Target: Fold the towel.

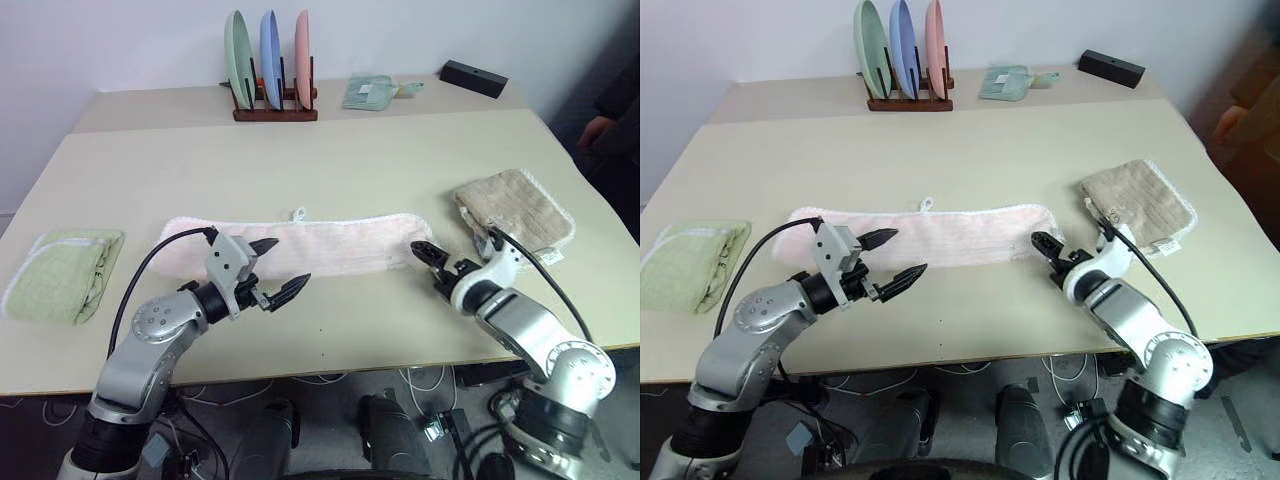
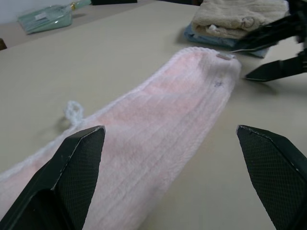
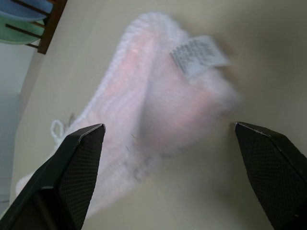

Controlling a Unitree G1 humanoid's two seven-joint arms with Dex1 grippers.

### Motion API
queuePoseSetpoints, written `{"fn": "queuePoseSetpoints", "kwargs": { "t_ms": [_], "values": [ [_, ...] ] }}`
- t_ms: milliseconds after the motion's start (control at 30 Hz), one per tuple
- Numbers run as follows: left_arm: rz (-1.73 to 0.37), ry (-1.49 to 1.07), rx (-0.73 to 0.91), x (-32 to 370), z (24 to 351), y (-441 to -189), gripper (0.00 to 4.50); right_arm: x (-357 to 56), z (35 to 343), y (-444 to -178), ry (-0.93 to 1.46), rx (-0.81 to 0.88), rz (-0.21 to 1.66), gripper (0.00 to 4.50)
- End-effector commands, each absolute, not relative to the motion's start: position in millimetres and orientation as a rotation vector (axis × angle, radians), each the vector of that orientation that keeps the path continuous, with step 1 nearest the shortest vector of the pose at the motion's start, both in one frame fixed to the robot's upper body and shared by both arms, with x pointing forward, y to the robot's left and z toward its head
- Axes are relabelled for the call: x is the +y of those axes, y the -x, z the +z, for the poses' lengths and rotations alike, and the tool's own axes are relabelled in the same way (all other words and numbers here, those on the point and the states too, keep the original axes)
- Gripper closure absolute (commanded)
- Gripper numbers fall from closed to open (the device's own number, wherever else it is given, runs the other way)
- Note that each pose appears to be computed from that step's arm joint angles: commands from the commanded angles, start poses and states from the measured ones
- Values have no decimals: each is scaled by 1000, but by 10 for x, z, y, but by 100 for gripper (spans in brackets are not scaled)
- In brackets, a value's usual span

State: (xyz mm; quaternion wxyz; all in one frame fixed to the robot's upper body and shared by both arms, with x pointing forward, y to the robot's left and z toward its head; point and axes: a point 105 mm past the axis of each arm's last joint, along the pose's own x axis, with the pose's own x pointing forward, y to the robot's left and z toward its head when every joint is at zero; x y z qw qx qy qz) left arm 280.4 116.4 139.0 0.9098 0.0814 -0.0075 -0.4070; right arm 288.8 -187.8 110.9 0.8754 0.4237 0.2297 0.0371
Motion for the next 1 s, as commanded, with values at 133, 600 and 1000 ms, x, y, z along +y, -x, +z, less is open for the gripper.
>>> {"fn": "queuePoseSetpoints", "kwargs": {
  "t_ms": [133,600,1000],
  "values": [
    [-852,-180,-42,1164,1453,-2791,1,-1852,1169,-2793,-909,495,108,9],
    [-868,-170,-70,1095,1519,-2809,1,-1673,1001,-3339,-968,507,79,9],
    [-863,-164,-77,1072,1501,-2806,0,-1886,1211,-3369,-951,398,26,446]
  ]
}}
